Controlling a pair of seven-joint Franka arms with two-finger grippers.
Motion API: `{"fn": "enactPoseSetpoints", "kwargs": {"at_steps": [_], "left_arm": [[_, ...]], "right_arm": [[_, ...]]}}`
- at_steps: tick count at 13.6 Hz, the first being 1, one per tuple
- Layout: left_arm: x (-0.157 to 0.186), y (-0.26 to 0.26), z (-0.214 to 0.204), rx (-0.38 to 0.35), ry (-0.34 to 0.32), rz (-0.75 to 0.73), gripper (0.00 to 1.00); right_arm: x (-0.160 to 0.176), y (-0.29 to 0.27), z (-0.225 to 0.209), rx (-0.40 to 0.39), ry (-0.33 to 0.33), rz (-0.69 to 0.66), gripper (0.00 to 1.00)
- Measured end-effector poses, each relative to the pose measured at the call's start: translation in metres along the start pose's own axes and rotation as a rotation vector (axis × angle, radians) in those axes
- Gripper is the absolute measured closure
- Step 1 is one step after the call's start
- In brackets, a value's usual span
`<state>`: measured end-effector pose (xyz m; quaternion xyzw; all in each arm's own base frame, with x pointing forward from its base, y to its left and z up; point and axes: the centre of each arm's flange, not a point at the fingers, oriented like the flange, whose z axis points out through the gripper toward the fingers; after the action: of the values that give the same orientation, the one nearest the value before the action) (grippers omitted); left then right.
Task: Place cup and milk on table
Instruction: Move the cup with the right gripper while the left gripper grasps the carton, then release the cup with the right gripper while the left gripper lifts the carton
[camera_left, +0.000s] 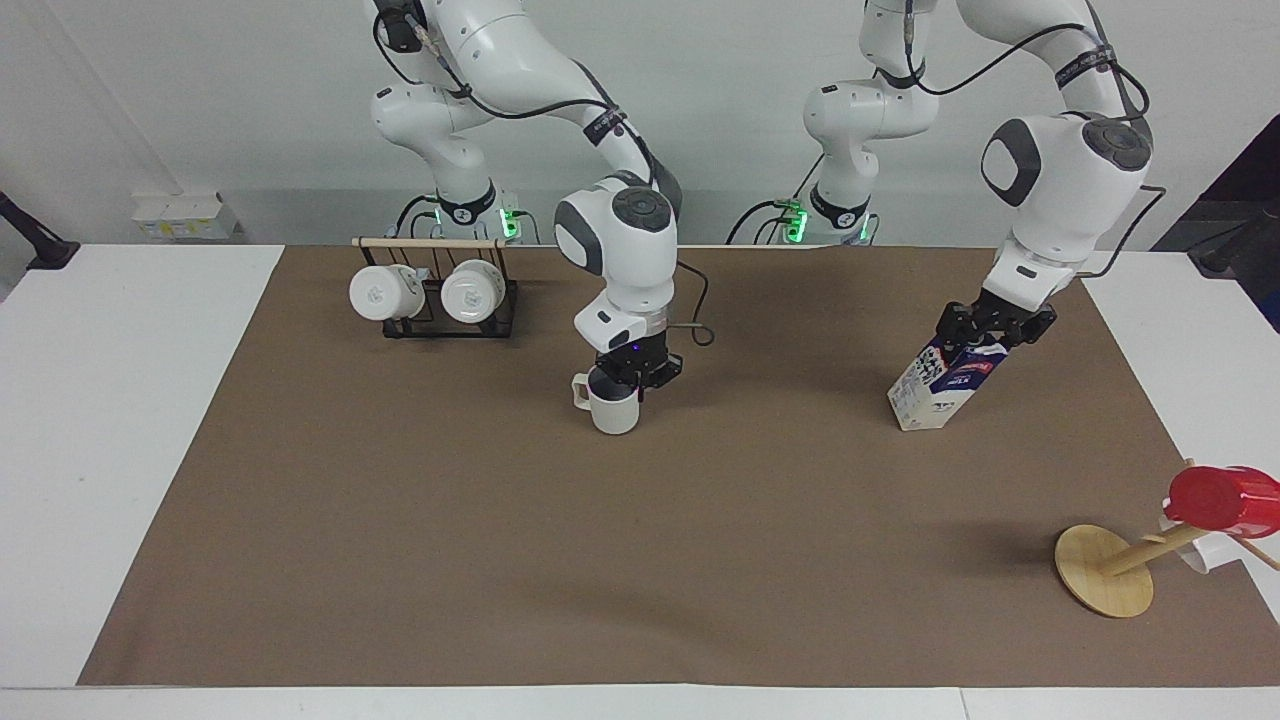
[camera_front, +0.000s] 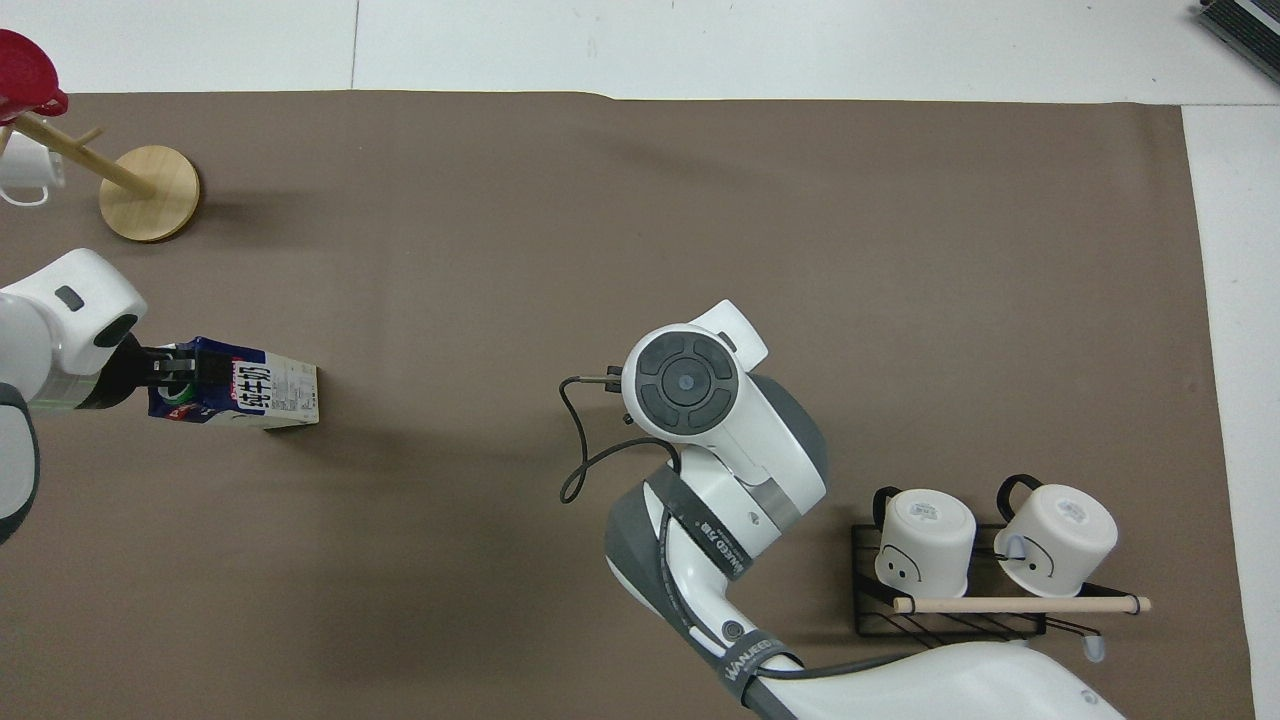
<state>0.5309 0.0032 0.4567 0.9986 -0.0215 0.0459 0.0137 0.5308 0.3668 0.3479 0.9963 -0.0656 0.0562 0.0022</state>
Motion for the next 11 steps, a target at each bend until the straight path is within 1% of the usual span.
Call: {"fn": "enactPoseSetpoints", "kwargs": {"at_steps": [1,2,3,4,5,6,7,8,10,11], "left_arm": [[0.0,0.0,0.0,0.0,0.0,0.0,0.29],[0.0,0.0,0.0,0.0,0.0,0.001,0.41],[0.0,0.0,0.0,0.0,-0.001,0.001,0.48],[0.0,0.0,0.0,0.0,-0.001,0.001,0.48],[0.0,0.0,0.0,0.0,-0.001,0.001,0.52],[0.0,0.0,0.0,0.0,0.0,0.001,0.52],[0.0,0.0,0.0,0.0,0.0,0.001,0.54],[0.0,0.0,-0.001,0.0,0.001,0.001,0.54],[0.004,0.0,-0.007,0.001,0.013,0.001,0.56],[0.008,0.0,-0.015,0.001,0.019,0.001,0.55]], "right_arm": [[-0.003,-0.004,0.0,0.001,0.002,-0.008,0.94],[-0.004,-0.006,-0.001,0.002,0.002,-0.011,0.92],[-0.006,-0.008,0.0,0.002,0.001,-0.013,0.84],[-0.006,-0.009,0.0,0.002,0.001,-0.015,0.72],[-0.005,-0.009,-0.001,0.004,0.004,-0.014,0.62],[-0.003,-0.01,-0.003,0.004,0.01,-0.016,0.5],[-0.001,-0.01,-0.005,0.0,0.021,-0.022,0.4],[0.002,-0.009,-0.007,-0.001,0.031,-0.025,0.3],[0.015,-0.004,-0.017,0.008,0.052,-0.006,0.06],[0.024,0.002,-0.027,0.014,0.065,0.012,0.0]]}}
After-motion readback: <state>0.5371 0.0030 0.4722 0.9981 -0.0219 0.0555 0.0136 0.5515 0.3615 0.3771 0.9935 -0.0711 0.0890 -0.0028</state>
